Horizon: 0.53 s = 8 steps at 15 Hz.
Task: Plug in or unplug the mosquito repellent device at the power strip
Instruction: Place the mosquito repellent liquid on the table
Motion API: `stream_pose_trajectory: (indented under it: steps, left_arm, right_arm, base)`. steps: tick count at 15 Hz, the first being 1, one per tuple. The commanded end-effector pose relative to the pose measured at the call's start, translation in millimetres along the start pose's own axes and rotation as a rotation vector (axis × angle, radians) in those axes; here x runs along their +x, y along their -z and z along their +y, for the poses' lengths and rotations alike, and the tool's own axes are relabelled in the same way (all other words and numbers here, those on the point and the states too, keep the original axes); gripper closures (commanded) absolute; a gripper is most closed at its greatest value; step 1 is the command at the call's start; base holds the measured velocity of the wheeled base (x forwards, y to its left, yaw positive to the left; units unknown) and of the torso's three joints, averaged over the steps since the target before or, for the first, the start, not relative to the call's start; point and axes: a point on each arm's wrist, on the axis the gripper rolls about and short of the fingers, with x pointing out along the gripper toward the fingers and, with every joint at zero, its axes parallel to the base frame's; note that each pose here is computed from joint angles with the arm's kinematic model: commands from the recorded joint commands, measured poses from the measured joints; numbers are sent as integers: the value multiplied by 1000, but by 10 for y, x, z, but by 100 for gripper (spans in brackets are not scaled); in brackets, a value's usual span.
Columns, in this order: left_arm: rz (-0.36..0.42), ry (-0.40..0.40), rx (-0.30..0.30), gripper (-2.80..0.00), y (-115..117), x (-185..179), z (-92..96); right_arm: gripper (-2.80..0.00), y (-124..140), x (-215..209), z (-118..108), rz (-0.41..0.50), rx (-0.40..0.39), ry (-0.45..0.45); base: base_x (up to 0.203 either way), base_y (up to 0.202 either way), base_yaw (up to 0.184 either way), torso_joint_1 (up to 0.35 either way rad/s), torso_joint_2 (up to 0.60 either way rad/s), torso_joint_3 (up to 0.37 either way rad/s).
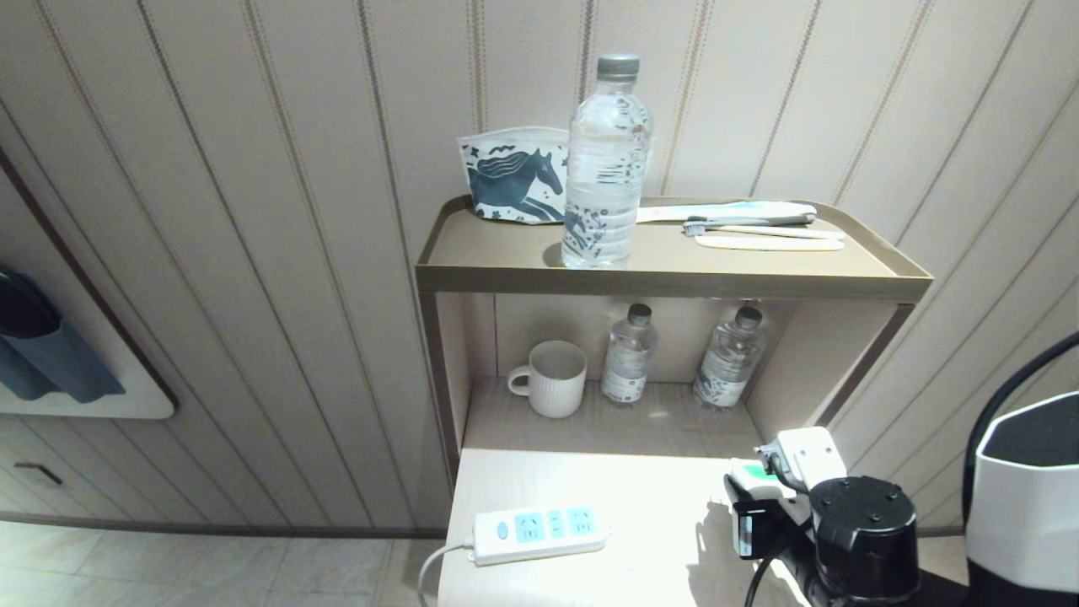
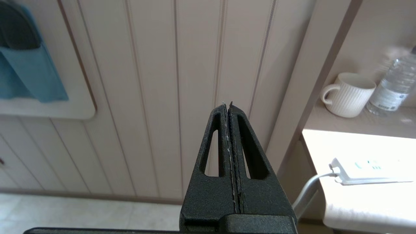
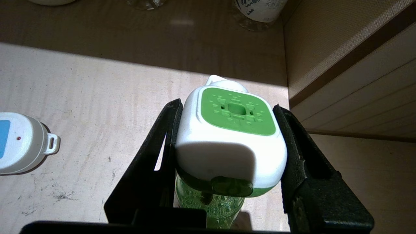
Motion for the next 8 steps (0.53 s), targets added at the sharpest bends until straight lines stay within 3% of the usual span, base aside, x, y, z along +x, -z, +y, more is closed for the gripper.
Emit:
stream_pose_trajectory:
  steps: [1,8]
  left_arm:
    - [5,0,0,0,14,3,1]
    - [5,0,0,0,14,3,1]
  right_arm:
    - [0,-24,29,23,-31,22,-2]
    - [0,254,119,254,46,-21,-3]
  base:
    - [0,0,0,0,0,0]
    - [0,0,0,0,0,0]
